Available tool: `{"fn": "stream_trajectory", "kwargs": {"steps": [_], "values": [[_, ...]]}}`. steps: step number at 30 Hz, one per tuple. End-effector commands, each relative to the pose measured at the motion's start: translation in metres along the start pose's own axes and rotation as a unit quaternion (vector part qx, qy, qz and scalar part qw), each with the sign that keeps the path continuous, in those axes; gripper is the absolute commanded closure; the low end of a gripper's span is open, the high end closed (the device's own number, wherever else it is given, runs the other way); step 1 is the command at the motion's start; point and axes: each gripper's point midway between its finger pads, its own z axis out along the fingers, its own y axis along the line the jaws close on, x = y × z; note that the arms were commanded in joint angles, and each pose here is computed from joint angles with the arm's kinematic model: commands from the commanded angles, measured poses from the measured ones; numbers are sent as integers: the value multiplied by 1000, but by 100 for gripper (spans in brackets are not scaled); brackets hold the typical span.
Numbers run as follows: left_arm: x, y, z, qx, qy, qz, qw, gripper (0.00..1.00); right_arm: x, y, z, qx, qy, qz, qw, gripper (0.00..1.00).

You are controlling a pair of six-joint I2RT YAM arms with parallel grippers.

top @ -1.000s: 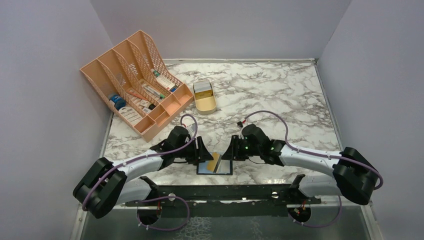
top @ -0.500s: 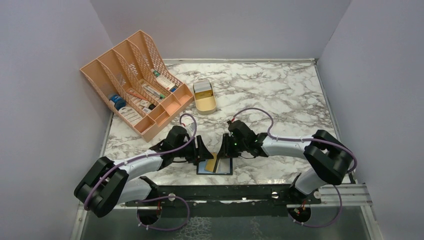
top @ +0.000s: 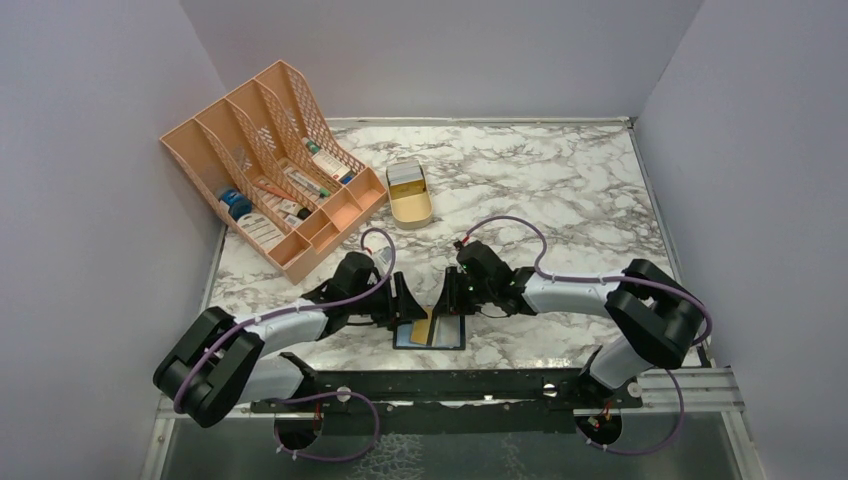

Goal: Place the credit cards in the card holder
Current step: Insert the credit card into the card holder.

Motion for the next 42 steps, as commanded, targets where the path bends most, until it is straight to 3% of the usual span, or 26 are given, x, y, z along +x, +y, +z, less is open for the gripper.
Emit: {"fn": "stream_trajectory", "kwargs": {"steps": [1,13,22,34,42], "values": [[10,1,1,17,15,-23,999,44,23,-46,1,80,23,-6,997,77],[14,2,1,22,21,-27,999,72,21,-42,-2,74,19,-4,997,77],[12,3,4,19,22,-21,999,100,16,-35,-8,67,12,-6,998,77],[3,10,4,-1,-12,-30,999,100,6,-24,-46,55,-26,-7,998,64],[3,16,6,-11,-23,-43,999,100,26,-41,-44,60,-11,19,998,63]]}}
